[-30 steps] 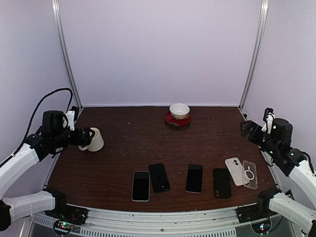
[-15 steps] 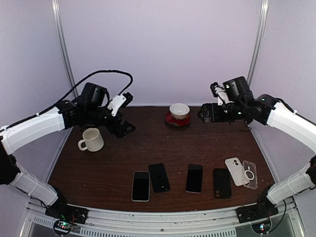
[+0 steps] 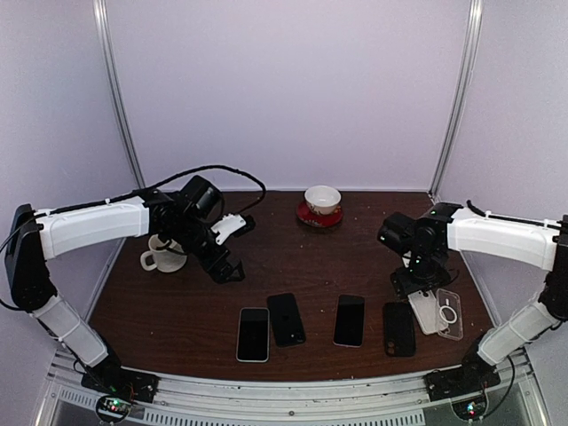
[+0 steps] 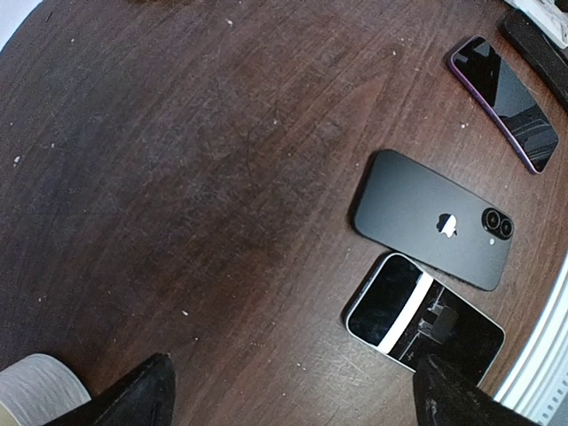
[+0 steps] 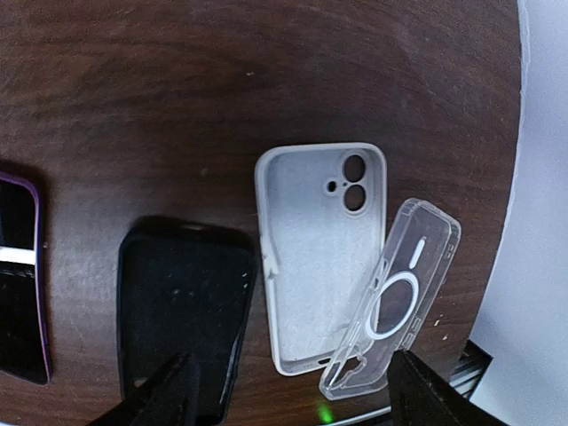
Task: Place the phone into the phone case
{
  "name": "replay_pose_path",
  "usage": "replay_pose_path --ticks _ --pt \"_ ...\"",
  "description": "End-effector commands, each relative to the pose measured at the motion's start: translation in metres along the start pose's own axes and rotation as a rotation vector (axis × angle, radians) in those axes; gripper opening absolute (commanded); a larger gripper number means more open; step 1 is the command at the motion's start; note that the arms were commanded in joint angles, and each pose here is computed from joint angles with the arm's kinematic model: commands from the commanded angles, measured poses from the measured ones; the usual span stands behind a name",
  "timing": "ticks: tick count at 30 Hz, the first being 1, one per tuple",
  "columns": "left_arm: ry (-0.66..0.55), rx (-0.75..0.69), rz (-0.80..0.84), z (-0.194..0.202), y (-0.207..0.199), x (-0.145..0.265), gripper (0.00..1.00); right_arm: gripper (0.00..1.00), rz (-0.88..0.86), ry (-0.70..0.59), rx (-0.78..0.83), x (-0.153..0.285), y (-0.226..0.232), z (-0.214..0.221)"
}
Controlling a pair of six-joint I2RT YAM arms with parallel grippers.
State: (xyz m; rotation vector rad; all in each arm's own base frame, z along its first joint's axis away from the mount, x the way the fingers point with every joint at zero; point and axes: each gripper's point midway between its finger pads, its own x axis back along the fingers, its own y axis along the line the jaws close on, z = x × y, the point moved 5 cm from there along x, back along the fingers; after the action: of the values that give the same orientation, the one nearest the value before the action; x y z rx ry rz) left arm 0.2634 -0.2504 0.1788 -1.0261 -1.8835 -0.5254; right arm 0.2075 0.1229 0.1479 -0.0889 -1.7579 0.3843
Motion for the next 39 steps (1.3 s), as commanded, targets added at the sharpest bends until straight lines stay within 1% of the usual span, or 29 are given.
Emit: replay_pose_path --ticks 1,3,4,6,7,8,9,10,11,13,16,19,21,24,28,35,39 --pt "-0.035 -0.018 -0.01 -0.006 0.0 0.01 0.98 0.69 -0.113 -0.006 -0.143 -0.014 -0.007 -0.004" --pt "-0.032 -0.018 -0.015 -0.005 0.001 0.01 0.97 0.56 -0.152 0.002 -0.146 -0.014 0.0 -0.003" --pt "-0.03 -0.016 -0.015 -0.005 0.001 0.009 0.98 0.54 -0.157 -0.004 -0.138 -0.011 0.004 -0.003" --pt "-0.031 -0.013 -0.009 -0.005 0.0 0.008 0.98 0.54 -0.19 -0.036 -0.084 0.002 0.026 -0.007" --pt "-0.031 -0.011 -0.004 -0.005 0.0 0.008 0.98 0.57 -0.219 -0.032 -0.068 0.004 0.04 -0.009" --pt "-0.032 -0.012 -0.003 -0.005 0.0 0.008 0.98 0.63 -0.24 -0.032 -0.071 0.005 0.049 -0.01" --pt "-0.031 -0.01 -0.002 -0.005 0.0 0.008 0.98 0.77 -0.262 -0.022 -0.078 0.002 0.06 -0.012" --pt "-0.029 -0.01 -0.002 -0.005 0.0 0.007 0.98 0.95 -0.274 -0.014 -0.095 -0.001 0.07 -0.014" --pt "-0.027 -0.01 -0.005 -0.004 0.0 0.007 0.98 0.99 -0.266 0.0 -0.104 -0.003 0.079 -0.014" --pt "-0.02 -0.011 -0.017 -0.003 0.001 0.006 0.98 0.99 -0.227 -0.018 -0.111 -0.003 0.097 -0.016" --pt "-0.011 -0.009 -0.028 -0.002 0.003 0.004 0.97 0.99 -0.228 -0.079 -0.118 0.003 0.131 -0.02" --pt "-0.011 -0.006 -0.015 -0.002 0.001 0.003 0.98 0.99 -0.228 -0.102 -0.145 0.003 0.15 -0.021" --pt "-0.009 -0.005 -0.012 -0.002 0.001 0.002 0.98 0.99 -0.237 -0.104 -0.141 0.001 0.161 -0.02" --pt "-0.011 -0.005 -0.011 -0.002 0.001 0.002 0.97 1.0 -0.236 -0.064 -0.133 -0.009 0.172 -0.012" --pt "-0.009 -0.007 -0.012 -0.002 0.0 0.002 0.98 0.99 -0.217 -0.026 -0.137 -0.023 0.173 0.0" --pt "-0.006 -0.005 -0.009 -0.001 0.0 0.001 0.98 0.99 -0.184 0.001 -0.139 -0.03 0.151 0.02" --pt "-0.004 -0.007 -0.006 -0.001 -0.001 0.0 0.97 0.99 -0.231 0.046 -0.112 -0.038 0.152 0.027"
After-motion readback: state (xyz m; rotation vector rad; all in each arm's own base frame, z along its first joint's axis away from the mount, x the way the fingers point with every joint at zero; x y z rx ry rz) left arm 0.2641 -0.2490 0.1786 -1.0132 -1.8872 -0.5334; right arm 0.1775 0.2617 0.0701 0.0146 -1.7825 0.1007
